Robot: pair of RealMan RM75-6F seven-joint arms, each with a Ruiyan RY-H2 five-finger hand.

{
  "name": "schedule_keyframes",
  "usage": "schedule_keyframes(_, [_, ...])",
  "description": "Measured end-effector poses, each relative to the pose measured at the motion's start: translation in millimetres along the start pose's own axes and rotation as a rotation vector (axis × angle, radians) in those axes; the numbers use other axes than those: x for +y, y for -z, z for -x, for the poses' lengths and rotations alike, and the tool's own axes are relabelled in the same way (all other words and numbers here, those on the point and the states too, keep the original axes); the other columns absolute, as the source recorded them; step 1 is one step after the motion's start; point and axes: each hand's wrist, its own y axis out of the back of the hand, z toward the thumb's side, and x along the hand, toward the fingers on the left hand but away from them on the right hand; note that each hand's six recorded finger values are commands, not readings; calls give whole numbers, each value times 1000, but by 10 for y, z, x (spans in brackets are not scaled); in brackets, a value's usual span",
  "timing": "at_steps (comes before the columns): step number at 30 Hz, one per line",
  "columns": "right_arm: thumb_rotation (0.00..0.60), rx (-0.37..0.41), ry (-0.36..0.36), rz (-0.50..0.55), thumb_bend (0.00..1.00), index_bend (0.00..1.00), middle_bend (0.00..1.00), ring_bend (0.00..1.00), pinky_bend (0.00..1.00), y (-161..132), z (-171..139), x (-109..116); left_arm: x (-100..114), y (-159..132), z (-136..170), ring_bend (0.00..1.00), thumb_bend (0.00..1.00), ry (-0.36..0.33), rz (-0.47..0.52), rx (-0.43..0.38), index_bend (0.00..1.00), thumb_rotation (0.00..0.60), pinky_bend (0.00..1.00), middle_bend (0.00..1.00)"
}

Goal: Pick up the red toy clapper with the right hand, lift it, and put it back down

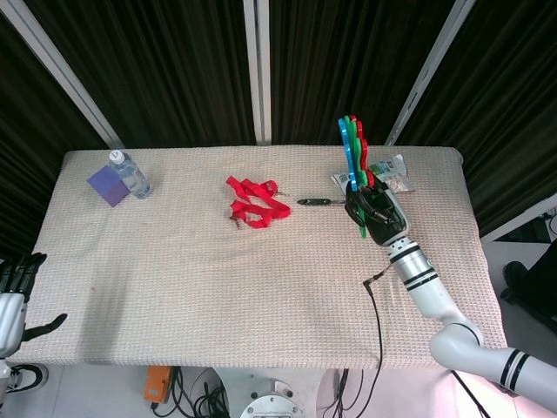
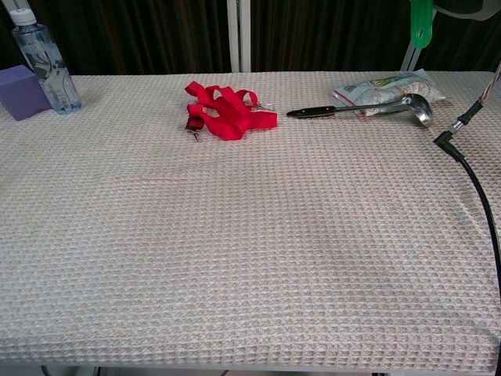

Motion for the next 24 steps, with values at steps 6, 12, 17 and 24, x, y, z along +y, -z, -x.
schedule_keyframes(6, [600, 6, -21, -479, 446, 937, 680, 712, 988, 81, 32, 30, 1, -11, -7, 0, 90, -1, -1, -3, 75, 600, 41, 66])
schedule_keyframes(12, [600, -7, -54, -1200, 446, 930, 633, 701, 988, 204, 40, 85, -5, -10, -20, 0, 91, 2, -1, -2, 75, 600, 41, 66])
schedule_keyframes(17, [600, -25, -79, -1698, 447, 929, 627, 700, 988, 294, 23, 120, -8, -16, -24, 0, 91, 4, -3, -4, 75, 600, 41, 66])
schedule_keyframes(24, [600, -93, -69, -1930, 447, 929, 640, 700, 988, 351, -8, 175, 2, -15, -19, 0, 91, 2, -3, -2, 75, 600, 41, 66])
